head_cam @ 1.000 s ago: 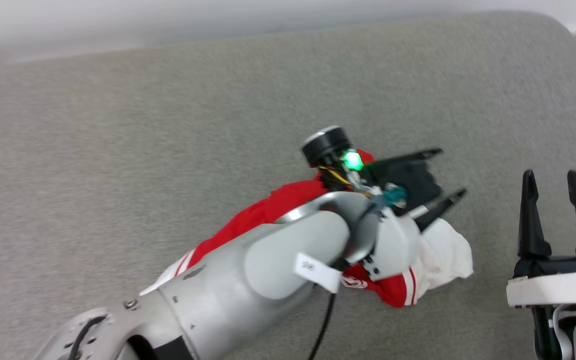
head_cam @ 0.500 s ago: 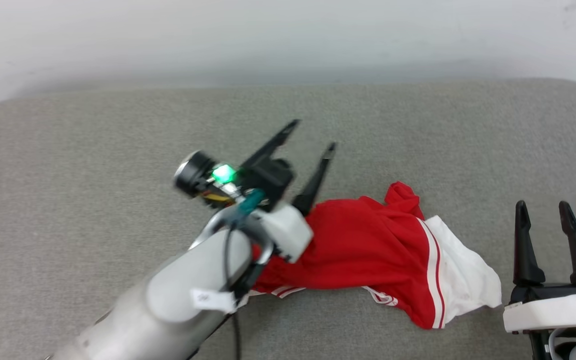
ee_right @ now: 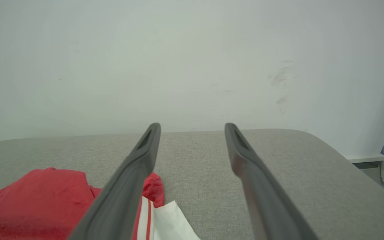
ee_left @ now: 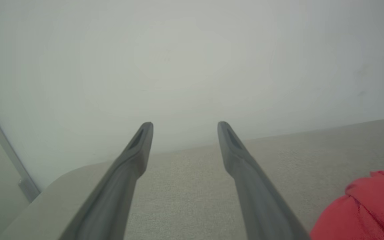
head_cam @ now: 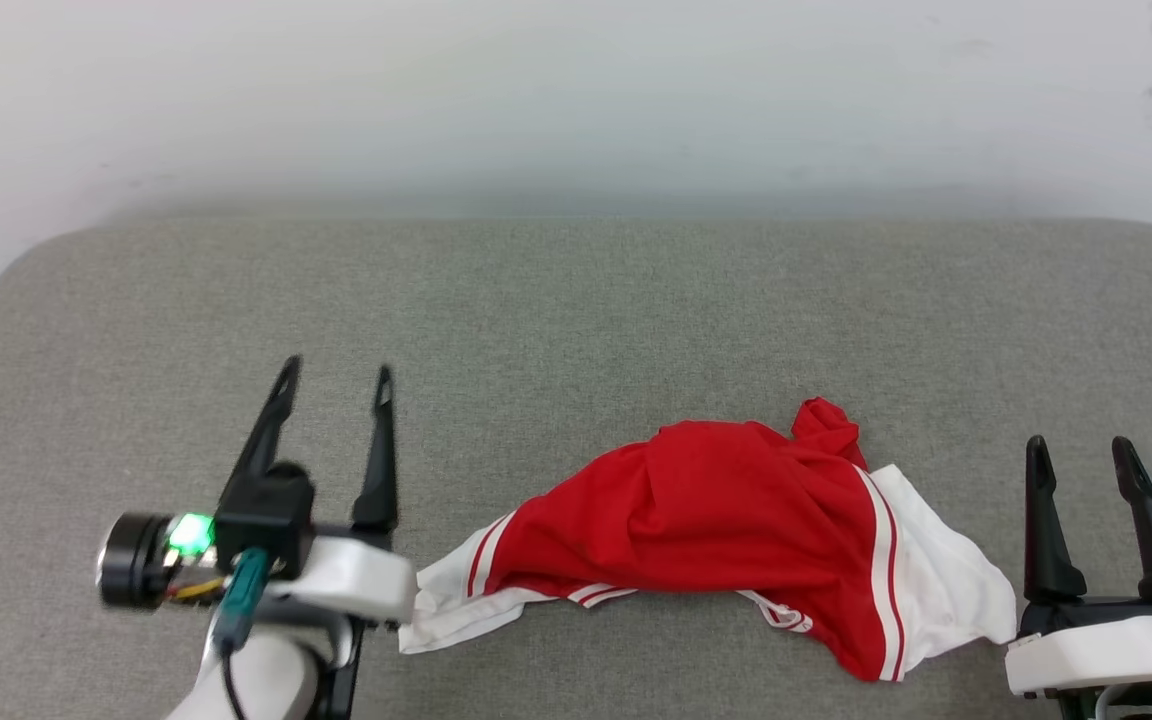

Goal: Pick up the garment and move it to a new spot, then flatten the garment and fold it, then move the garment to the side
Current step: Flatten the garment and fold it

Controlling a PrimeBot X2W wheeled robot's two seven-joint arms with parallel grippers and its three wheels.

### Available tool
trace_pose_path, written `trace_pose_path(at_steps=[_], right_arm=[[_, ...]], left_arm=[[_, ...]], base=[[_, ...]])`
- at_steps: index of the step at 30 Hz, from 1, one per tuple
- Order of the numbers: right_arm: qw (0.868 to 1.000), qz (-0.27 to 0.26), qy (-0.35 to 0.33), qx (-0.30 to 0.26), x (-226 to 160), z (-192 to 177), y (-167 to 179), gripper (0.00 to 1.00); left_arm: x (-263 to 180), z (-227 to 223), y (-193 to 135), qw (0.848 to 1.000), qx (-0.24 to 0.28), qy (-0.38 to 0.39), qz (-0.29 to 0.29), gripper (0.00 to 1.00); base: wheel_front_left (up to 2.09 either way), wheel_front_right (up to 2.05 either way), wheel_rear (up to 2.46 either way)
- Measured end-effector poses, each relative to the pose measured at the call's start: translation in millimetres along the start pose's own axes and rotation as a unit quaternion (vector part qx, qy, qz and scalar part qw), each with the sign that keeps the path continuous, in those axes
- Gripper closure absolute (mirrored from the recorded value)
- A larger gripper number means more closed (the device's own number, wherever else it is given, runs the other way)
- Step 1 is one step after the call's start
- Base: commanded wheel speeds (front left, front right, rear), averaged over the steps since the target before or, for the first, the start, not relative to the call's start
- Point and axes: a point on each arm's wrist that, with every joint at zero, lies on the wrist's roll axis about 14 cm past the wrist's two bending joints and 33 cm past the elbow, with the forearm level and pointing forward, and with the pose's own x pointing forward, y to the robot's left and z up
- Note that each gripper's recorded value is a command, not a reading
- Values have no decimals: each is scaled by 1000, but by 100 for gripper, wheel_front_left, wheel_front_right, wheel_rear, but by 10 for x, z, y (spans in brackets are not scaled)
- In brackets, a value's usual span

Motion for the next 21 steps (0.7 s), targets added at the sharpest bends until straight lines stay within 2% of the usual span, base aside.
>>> trace_pose_path(at_steps=[5,10,14,16,21], right_arm=[[1000,4,-5,-5,-22,41,22,0],[999,12,-23,-23,0,164,57,0],[997,32,-45,-59,110,315,119,0],[995,55,-30,-81,153,240,122,0],[983,111,79,-121,320,-38,92,0]], left_arm=[[-342,-78,315,998,5,16,66,0],[-592,-163,399,996,2,32,82,0],[-695,-202,431,995,-2,38,91,0],[-730,-219,427,995,-4,41,92,0],[-744,-261,408,995,-8,44,89,0]], base=[[0,0,0],[0,0,0],[0,0,0],[0,0,0],[0,0,0]])
